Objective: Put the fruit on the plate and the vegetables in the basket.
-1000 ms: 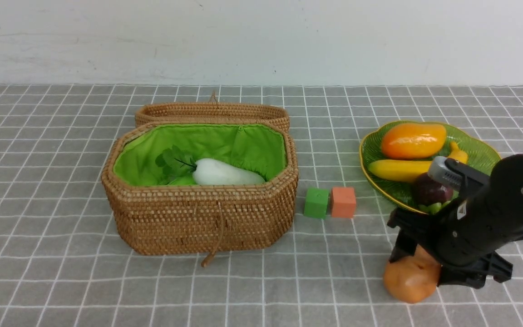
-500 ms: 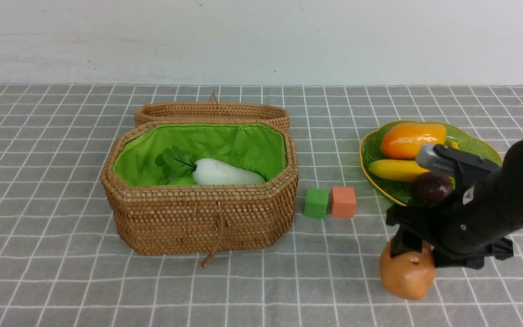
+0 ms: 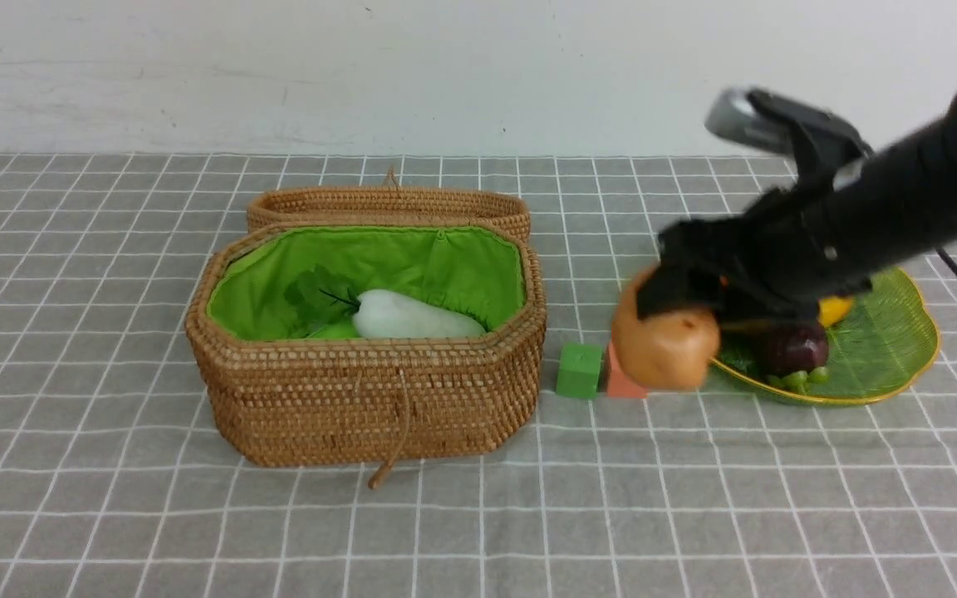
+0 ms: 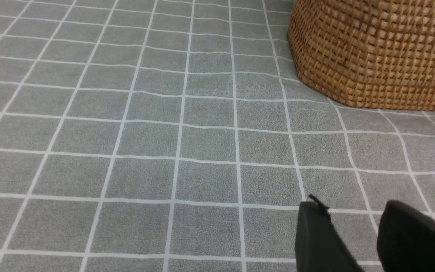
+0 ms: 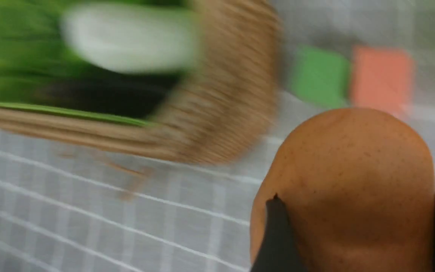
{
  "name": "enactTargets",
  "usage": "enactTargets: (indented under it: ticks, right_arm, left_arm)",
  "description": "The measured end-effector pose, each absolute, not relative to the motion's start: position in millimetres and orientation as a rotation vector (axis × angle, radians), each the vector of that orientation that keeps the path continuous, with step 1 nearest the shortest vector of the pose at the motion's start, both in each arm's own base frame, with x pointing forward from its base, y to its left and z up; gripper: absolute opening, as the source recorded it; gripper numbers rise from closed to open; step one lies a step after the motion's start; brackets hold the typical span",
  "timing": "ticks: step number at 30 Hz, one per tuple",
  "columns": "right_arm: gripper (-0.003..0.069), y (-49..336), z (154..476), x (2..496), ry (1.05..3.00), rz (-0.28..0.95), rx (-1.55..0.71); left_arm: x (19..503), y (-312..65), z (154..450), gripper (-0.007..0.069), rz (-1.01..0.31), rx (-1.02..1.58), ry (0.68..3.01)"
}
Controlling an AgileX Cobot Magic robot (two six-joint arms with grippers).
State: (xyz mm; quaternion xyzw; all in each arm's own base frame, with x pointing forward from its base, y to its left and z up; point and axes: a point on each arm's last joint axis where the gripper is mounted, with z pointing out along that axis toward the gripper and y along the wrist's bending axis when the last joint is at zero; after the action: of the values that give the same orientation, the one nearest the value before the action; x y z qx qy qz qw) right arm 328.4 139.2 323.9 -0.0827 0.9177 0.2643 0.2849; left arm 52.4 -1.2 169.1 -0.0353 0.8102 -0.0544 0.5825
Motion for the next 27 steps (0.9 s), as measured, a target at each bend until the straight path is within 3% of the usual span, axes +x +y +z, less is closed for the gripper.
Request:
enactTargets:
  ticks: [3,4,11,14,15,17,21,25,27]
  right_arm:
    - [0.0467,163.2,344.9,342.9,2.337,0.795,-0.357]
    - [0.0467,186.8,350.7,356.9,2.267,0.832,-0.451]
    - [0.0467,226.3,330.8,392.6,2.239,0.859,-0.53]
    - [0.0518,228.9,323.9,400.4,2.256,0.867,-0.51]
    - [0.0592,227.5,323.0,401.4,2.272,0.877,-0.493]
    - [0.0643,225.1,325.0,400.2,2.284,0.885,-0.495]
    - [0.0674,214.2,338.2,394.1,2.295,0.897,-0.51]
    - [0.0577,200.4,367.1,363.9,2.354,0.933,-0.627]
    - [0.0464,192.2,380.0,343.7,2.442,0.918,-0.667]
  left_arm:
    - [52.4,-1.2,169.1,0.0239,-0.127,-0.082,1.892]
    - [52.4,-1.2,169.1,0.0239,-0.127,-0.082,1.892]
    - [52.4,-1.2,169.1,0.0239,-0.127,-0.082,1.892]
    - [52.4,-1.2,169.1,0.0239,-0.127,-0.082,1.892]
    - [52.4,-1.2,169.1,0.0239,-0.127,-0.082,1.892]
    - [52.4,-1.2,169.1,0.0239,-0.127,-0.082,1.892]
    - [52.4,-1.2,169.1,0.0239,-0.127,-0.082,1.892]
    - [52.4,-1.0,169.1,0.0239,-0.123,-0.08,1.892]
    - [52.4,-0.6,169.2,0.0239,-0.109,-0.071,1.891]
